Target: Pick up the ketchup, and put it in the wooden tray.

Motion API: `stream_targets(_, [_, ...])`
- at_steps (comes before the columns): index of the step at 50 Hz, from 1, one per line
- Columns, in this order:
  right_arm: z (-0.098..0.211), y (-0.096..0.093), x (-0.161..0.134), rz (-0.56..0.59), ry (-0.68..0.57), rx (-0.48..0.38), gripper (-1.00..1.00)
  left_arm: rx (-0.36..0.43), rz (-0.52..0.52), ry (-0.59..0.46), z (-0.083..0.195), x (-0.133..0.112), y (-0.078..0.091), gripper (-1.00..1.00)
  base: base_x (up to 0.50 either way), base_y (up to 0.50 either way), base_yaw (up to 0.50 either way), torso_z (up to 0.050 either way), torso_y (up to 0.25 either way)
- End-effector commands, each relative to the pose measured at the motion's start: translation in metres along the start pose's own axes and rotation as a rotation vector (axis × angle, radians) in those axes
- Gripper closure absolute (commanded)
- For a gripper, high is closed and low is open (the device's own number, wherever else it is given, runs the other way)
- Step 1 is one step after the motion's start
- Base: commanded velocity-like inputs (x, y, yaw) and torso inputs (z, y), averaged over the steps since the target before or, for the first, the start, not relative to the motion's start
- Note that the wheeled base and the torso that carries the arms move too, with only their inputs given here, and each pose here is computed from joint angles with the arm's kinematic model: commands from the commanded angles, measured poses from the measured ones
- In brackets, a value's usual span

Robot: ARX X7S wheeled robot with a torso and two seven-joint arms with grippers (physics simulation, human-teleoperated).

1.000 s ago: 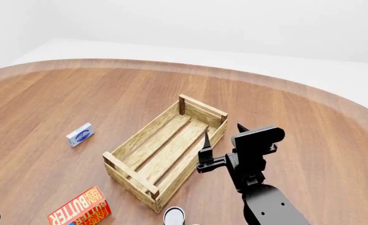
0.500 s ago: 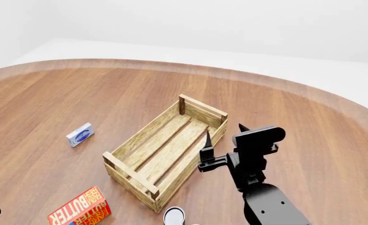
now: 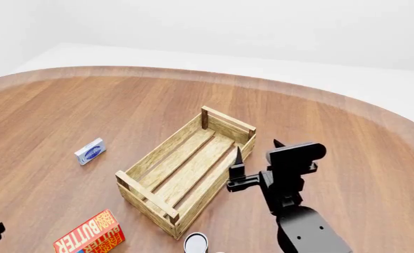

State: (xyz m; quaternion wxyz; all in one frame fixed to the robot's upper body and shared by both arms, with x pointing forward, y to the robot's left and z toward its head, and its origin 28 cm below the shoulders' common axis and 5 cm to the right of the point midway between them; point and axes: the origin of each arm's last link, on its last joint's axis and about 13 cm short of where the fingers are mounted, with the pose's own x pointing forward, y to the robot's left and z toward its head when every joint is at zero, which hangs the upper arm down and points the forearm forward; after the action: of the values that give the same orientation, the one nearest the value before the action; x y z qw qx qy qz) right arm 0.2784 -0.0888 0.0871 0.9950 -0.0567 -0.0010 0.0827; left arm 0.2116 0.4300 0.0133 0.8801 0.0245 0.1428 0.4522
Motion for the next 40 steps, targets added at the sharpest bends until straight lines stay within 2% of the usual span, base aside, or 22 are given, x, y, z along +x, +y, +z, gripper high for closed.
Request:
stream_targets(1, [-0.001, -0.003, -0.001, -0.017, 0.004, 0.004, -1.0, -0.011, 0.012, 0.015, 0.002, 0.012, -0.01, 1.0, 0.0, 0.0, 0.0, 0.0, 0.0])
stream_targets(14, [-0.002, -0.003, -0.002, -0.026, 0.002, 0.012, -1.0, -0.032, -0.019, -0.038, 0.015, 0.007, -0.009, 1.0, 0.0, 0.0, 0.0, 0.0, 0.0])
stream_targets(20, [0.002, -0.004, -0.004, -0.029, -0.009, 0.018, -1.0, -0.042, -0.063, -0.096, 0.032, -0.001, -0.012, 1.0, 0.0, 0.0, 0.0, 0.0, 0.002])
stream_targets(27, [0.011, -0.007, -0.007, -0.041, -0.029, 0.018, -1.0, -0.061, -0.134, -0.171, 0.063, -0.009, -0.024, 1.0, 0.0, 0.0, 0.0, 0.0, 0.0])
stream_targets(40, [0.024, -0.013, -0.017, -0.075, -0.056, 0.015, -1.0, -0.098, -0.247, -0.258, 0.101, -0.028, -0.037, 1.0, 0.0, 0.0, 0.0, 0.0, 0.0])
